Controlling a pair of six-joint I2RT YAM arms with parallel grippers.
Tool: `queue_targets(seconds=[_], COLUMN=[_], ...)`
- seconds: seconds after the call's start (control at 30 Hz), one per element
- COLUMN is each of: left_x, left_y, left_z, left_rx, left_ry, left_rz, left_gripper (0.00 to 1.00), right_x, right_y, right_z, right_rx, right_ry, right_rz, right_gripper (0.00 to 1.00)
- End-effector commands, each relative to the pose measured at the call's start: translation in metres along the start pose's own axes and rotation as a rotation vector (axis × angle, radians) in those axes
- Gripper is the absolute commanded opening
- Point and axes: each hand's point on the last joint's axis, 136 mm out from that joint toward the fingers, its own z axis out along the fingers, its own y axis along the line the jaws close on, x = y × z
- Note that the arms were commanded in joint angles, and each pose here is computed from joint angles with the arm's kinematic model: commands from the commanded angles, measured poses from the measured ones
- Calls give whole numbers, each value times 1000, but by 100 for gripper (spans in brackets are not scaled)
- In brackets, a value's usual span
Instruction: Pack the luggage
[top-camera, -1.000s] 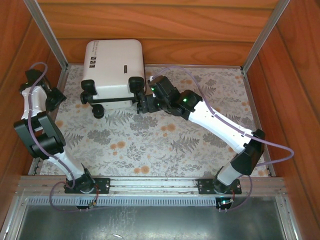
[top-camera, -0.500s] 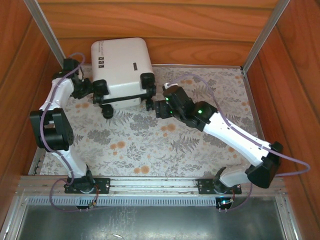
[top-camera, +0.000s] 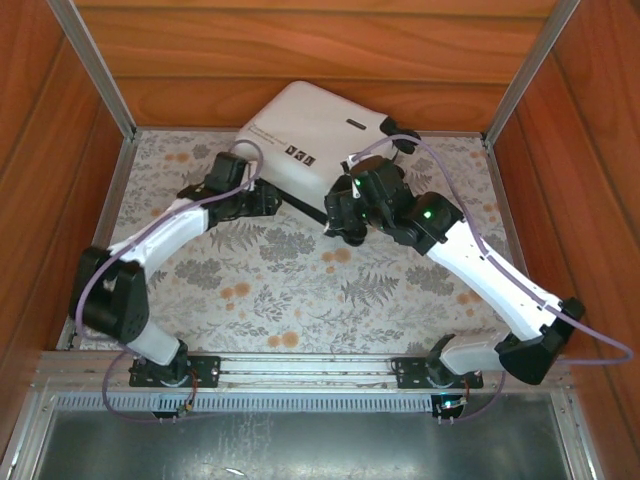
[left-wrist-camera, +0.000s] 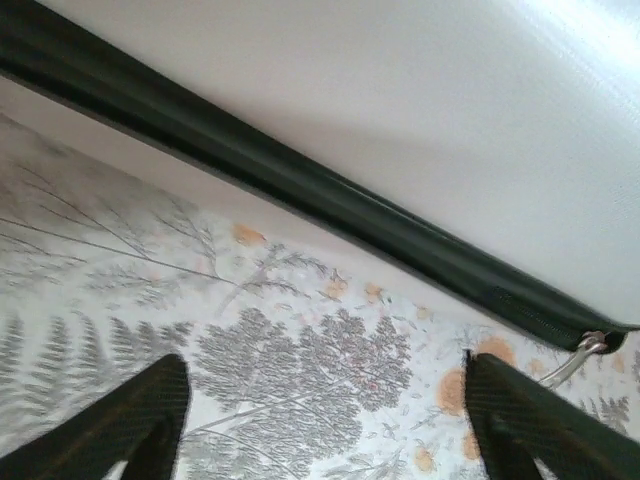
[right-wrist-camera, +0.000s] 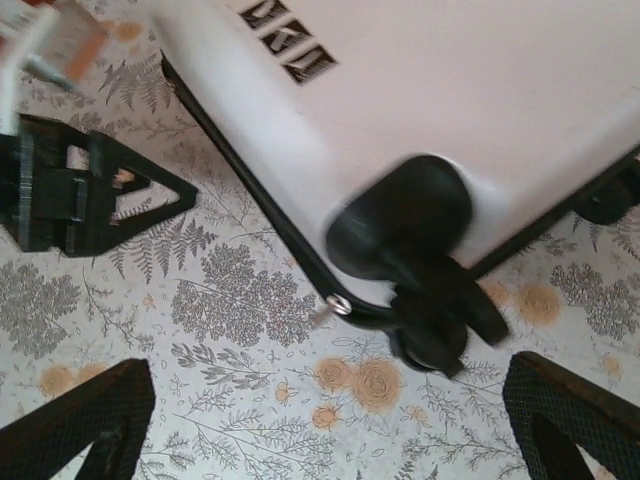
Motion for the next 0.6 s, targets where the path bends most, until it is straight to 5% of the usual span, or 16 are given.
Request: queue_targets(seconds=[0.0, 0.3, 0.57], left_x=[-6, 73, 93], left_y=[2, -36, -58], left_z=[-19, -17, 1], left_rx=[15, 135, 163], left_ry=[-117, -101, -87], left_rz=[42, 161, 209], left_gripper=[82, 87, 86], right_x=[11, 42, 58], right_y=[-11, -43, -41], right_z=[7, 11, 50], right_rx=[-36, -166, -219], right_ry=[114, 302, 411], right_rz=[-112, -201, -203], right_gripper=[97, 97, 98])
